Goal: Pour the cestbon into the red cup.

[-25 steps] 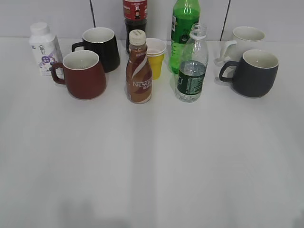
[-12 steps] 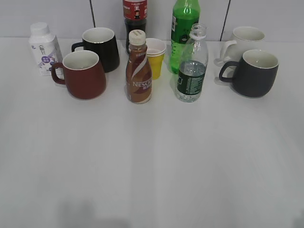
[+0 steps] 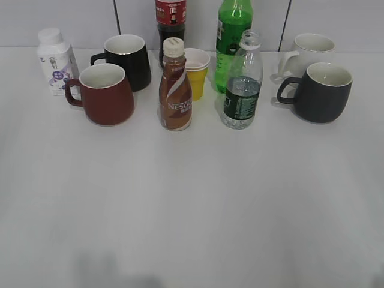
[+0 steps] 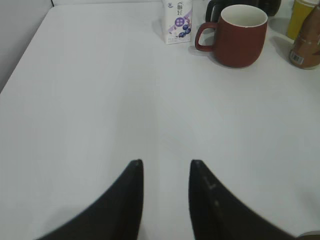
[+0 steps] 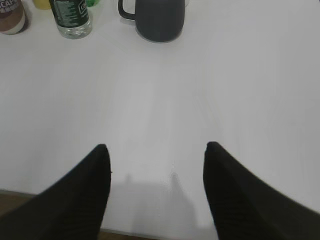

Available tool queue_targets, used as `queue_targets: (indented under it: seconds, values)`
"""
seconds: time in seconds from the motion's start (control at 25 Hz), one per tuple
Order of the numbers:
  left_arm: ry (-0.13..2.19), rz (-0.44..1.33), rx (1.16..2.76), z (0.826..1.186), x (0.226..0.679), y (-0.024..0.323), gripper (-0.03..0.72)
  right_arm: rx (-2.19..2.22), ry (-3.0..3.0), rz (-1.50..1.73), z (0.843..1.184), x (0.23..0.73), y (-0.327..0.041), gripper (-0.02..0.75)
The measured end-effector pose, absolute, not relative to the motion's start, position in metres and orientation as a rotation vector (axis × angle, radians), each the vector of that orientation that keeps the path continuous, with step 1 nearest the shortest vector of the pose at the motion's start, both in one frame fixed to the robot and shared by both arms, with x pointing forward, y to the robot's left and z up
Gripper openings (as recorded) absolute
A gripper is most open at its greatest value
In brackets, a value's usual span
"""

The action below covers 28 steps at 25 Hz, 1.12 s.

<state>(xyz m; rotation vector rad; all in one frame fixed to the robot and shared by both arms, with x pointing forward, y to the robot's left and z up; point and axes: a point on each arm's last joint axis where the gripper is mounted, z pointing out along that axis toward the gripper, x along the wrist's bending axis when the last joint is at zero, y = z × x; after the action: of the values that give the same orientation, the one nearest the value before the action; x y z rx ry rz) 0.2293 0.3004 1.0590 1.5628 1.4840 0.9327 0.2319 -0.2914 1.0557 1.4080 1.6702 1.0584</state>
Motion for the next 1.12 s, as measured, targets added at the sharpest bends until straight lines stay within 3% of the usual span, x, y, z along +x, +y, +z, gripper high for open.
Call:
queue_targets:
  seconds: [1.12]
  values:
    - [1.484, 0.933, 1.563, 1.0590, 0.2293, 0.3004, 0.237, 1.414, 1.667, 1.061, 1.0557, 0.2320, -0.2914, 0.443]
